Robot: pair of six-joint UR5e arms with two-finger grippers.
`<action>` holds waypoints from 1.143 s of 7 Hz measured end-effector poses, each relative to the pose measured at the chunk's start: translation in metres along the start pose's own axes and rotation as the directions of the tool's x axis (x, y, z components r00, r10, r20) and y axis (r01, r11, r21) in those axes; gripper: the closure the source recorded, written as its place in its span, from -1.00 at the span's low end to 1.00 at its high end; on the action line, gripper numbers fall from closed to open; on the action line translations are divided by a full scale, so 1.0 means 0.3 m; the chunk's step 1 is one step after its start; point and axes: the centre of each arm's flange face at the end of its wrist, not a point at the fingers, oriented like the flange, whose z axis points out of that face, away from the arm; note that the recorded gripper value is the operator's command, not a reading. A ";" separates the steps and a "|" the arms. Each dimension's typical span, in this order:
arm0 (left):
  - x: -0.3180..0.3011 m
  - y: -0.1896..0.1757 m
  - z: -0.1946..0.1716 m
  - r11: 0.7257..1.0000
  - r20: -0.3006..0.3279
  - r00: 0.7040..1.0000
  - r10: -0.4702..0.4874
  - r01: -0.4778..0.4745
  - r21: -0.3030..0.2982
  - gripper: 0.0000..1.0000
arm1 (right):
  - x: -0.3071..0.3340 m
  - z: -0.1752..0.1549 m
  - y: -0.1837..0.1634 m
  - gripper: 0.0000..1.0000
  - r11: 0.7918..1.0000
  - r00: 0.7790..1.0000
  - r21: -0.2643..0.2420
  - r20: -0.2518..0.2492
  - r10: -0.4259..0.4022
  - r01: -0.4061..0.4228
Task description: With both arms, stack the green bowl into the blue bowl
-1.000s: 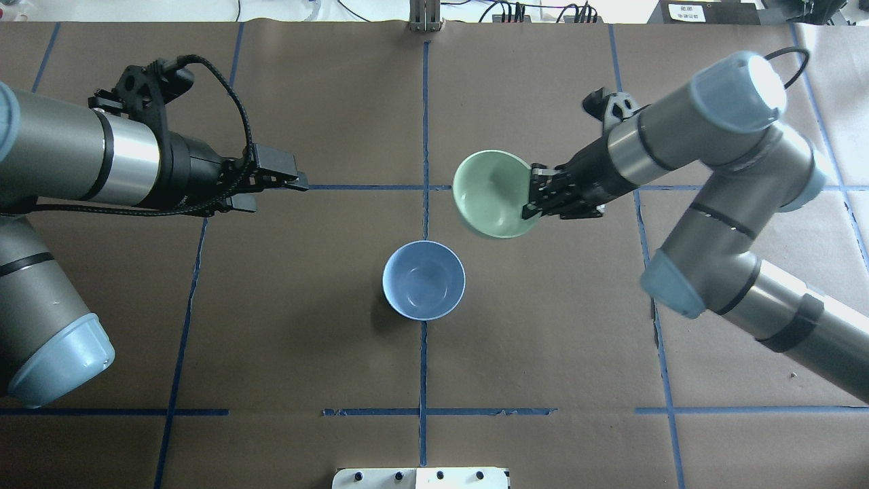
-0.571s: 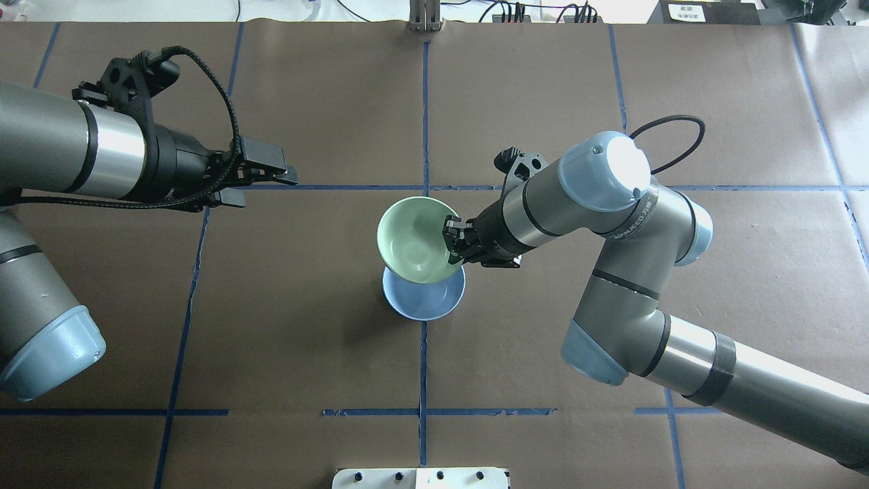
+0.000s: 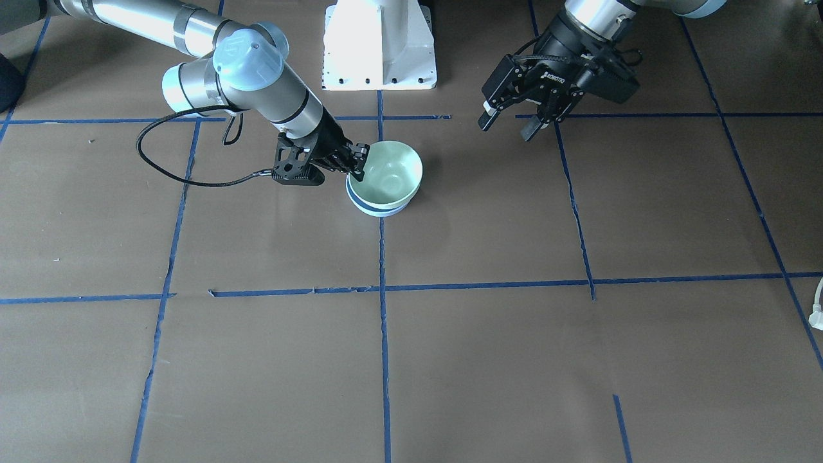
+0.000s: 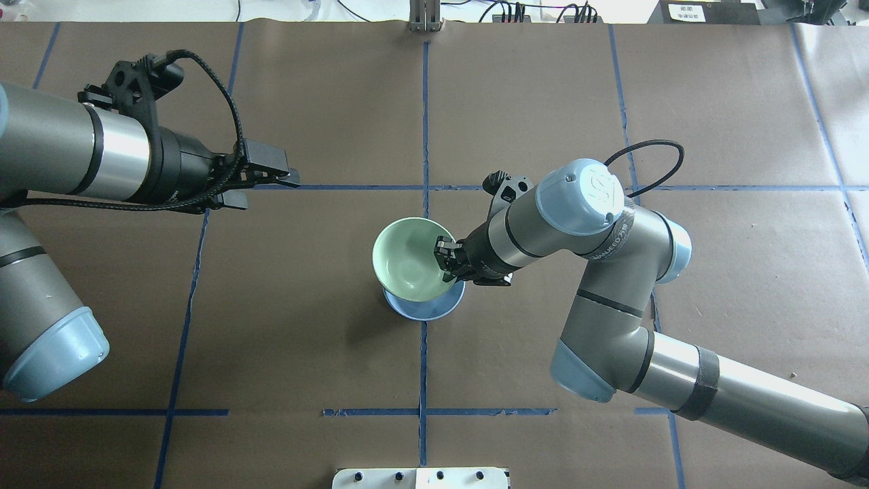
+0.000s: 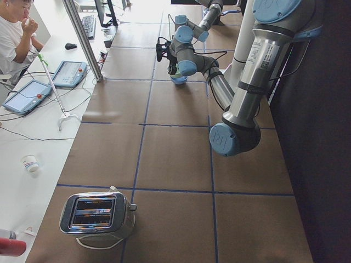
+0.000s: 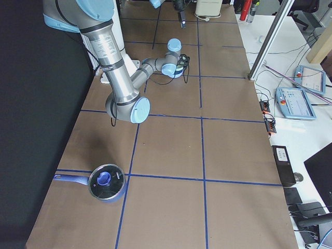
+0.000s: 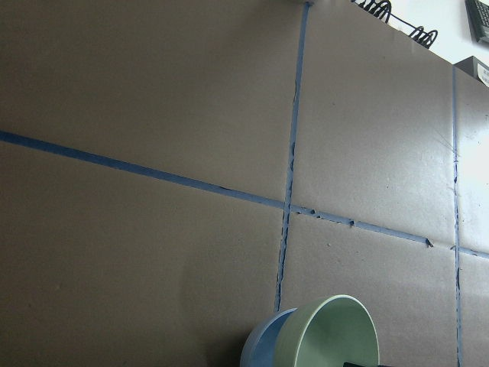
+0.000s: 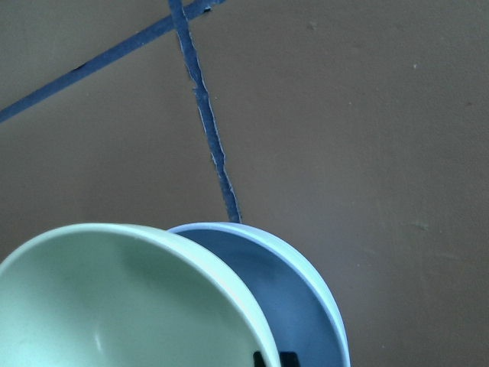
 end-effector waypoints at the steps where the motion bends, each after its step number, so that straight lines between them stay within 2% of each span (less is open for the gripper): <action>1: 0.003 0.000 0.002 1.000 0.000 1.000 0.000 0.000 0.000 -0.81 | 0.008 0.010 0.002 -0.99 1.000 1.000 -0.002 -0.007 -0.001 0.001; 3: 0.008 -0.001 0.006 1.000 -0.002 1.000 0.003 -0.003 0.001 -0.81 | 0.051 0.019 0.000 -1.00 1.000 1.000 -0.003 -0.020 -0.001 0.001; 4: 0.006 -0.004 0.011 1.000 0.001 1.000 0.002 -0.002 0.002 -0.81 | 0.063 -0.032 -0.011 -1.00 1.000 1.000 0.005 -0.005 -0.003 0.003; 6: -0.015 -0.016 0.037 1.000 0.020 1.000 -0.004 0.004 0.001 -0.81 | 0.168 -0.232 -0.095 -1.00 0.999 1.000 0.039 0.023 0.021 -0.022; 7: -0.030 -0.024 0.045 1.000 0.031 0.999 0.010 -0.010 0.000 -0.81 | 0.263 -0.329 -0.158 -1.00 0.997 0.999 0.061 0.019 0.047 -0.048; 8: -0.069 -0.032 0.049 0.999 0.051 0.997 0.052 -0.052 -0.002 -0.81 | 0.402 -0.433 -0.255 -1.00 0.995 0.999 0.083 -0.005 0.053 -0.053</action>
